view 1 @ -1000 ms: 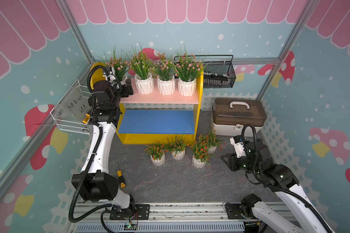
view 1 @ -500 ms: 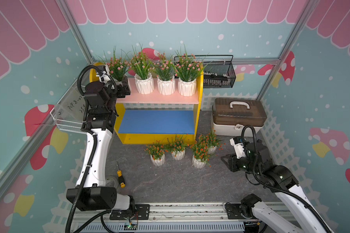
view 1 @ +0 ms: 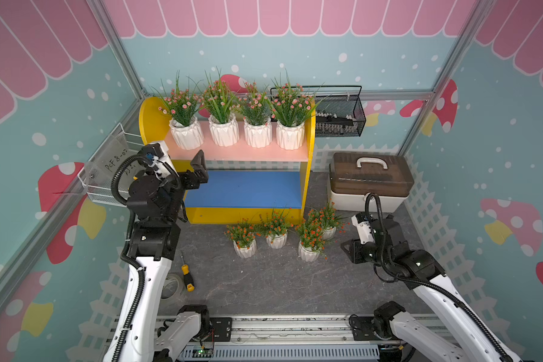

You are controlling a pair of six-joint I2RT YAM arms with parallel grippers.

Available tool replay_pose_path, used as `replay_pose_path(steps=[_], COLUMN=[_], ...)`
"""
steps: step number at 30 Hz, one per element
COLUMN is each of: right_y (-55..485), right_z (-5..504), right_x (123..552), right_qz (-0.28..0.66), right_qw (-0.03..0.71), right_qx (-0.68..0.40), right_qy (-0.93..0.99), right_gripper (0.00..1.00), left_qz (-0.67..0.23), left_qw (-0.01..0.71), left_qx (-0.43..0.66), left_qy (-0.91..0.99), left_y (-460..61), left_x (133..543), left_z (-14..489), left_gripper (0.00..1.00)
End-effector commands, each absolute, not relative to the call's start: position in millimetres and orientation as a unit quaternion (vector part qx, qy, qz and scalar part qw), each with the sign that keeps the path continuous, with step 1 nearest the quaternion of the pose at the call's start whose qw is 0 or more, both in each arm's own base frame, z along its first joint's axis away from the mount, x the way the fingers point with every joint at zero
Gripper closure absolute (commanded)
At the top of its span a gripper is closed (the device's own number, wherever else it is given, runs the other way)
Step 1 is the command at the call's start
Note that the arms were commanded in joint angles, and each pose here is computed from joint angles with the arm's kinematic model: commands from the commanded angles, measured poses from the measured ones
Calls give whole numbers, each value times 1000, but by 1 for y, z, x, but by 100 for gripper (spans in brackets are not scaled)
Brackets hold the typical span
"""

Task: Place the baby's breath potted plants on the rack by color
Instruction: Pick up the baby's breath potted plant from the center of the board.

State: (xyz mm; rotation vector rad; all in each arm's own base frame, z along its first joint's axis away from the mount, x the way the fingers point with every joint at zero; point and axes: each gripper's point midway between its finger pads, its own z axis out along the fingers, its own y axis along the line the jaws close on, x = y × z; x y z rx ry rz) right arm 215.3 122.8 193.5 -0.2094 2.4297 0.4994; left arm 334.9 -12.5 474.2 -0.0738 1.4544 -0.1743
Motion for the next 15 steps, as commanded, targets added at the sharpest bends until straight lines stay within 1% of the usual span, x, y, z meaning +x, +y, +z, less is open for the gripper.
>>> replay_pose_path(steps=[1, 7, 11, 15], right_y=[124, 125, 119, 122], right_z=[189, 166, 148, 133], right_x=[222, 222, 223, 225], right_qz=[193, 201, 185, 193], right_qw=[331, 316, 309, 300], right_qx=[-81, -64, -46, -34], right_qy=[920, 925, 932, 933], right_gripper=[68, 68, 68, 68], left_qz=[-108, -155, -204, -217], left_qw=[752, 717, 681, 650], left_qx=[-24, 13, 57, 105], left_qy=[650, 680, 701, 721], left_y=[-32, -73, -118, -165], left_x=[318, 308, 303, 292], left_z=[474, 429, 393, 359], left_gripper=[1, 1, 1, 1])
